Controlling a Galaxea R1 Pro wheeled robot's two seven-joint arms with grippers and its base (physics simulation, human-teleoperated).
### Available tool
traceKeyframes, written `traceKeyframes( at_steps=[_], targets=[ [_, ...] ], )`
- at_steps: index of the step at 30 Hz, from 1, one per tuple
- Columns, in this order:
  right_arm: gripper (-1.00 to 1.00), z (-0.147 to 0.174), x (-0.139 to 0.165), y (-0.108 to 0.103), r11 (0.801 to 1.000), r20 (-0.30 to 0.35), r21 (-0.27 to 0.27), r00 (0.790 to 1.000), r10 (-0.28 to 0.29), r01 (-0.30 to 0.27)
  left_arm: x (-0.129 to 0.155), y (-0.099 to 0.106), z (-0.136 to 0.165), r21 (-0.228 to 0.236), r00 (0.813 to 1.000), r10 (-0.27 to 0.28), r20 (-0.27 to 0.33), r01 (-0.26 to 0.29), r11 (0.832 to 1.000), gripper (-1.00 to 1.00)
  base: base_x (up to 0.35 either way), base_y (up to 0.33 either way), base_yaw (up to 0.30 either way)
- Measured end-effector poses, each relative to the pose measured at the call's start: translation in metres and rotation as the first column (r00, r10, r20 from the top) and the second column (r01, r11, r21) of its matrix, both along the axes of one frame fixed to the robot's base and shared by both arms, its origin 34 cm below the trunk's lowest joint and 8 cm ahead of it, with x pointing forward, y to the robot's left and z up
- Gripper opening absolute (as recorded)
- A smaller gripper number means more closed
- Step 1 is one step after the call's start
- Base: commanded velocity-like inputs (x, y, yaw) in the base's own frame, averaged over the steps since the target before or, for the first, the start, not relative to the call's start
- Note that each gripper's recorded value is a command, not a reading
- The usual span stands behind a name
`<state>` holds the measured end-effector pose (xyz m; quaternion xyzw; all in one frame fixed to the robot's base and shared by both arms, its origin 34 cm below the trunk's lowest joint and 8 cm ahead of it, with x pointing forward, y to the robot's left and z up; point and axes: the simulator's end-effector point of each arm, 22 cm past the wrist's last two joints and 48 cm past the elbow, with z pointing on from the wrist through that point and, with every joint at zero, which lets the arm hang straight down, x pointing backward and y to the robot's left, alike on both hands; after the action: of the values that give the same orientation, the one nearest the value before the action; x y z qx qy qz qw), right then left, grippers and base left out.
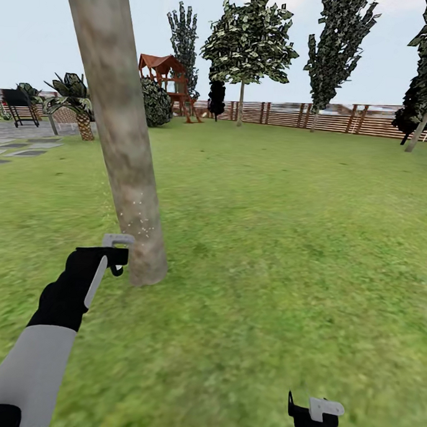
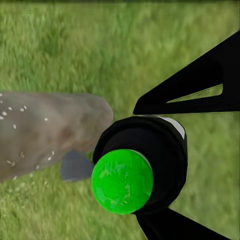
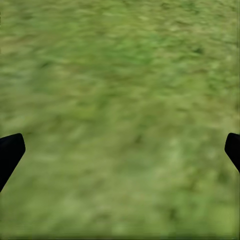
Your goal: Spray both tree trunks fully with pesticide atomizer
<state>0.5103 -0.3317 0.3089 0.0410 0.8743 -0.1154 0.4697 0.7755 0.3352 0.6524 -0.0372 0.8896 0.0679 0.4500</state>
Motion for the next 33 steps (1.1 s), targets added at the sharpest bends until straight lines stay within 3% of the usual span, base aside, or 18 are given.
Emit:
traceKeyframes(
  at_steps=[7,14,18,21,26,33],
  targets=[
    [1.00,0.000,0.000,0.000,1.000,0.000,0.000,1.000,0.001,-0.001,0.007,0.006,0.021,0.006,1.000,0.014,0.002,-0.014,1.000,-1.00,-0.003,0.000,0.000],
    [1.00,0.000,0.000,0.000,1.000,0.000,0.000,1.000,0.000,0.000,0.010,0.026,0.032,0.023,0.999,0.039,0.014,-0.039,0.999,-1.00,0.000,0.000,0.000],
    [1.00,0.000,0.000,0.000,1.000,0.001,0.000,1.000,0.001,-0.001,0.013,0.010,0.036,0.000,1.000,0.015,0.025,-0.015,1.000,-1.00,0.000,0.000,0.000],
    [1.00,0.000,0.000,0.000,1.000,0.001,0.000,1.000,0.000,0.000,0.030,-0.027,0.070,-0.048,0.997,-0.024,0.075,0.028,0.998,-1.00,0.000,0.000,0.000],
    [1.00,0.000,0.000,0.000,1.000,0.000,0.000,1.000,0.000,0.000,0.028,-0.014,0.075,-0.029,0.999,-0.004,0.046,0.005,1.000,-1.00,0.000,0.000,0.000],
    [1.00,0.000,0.000,0.000,1.000,0.000,0.000,1.000,0.000,0.000,0.026,-0.014,0.069,-0.026,0.999,-0.007,0.041,0.008,1.000,-1.00,0.089,0.000,0.000]
  ],
)
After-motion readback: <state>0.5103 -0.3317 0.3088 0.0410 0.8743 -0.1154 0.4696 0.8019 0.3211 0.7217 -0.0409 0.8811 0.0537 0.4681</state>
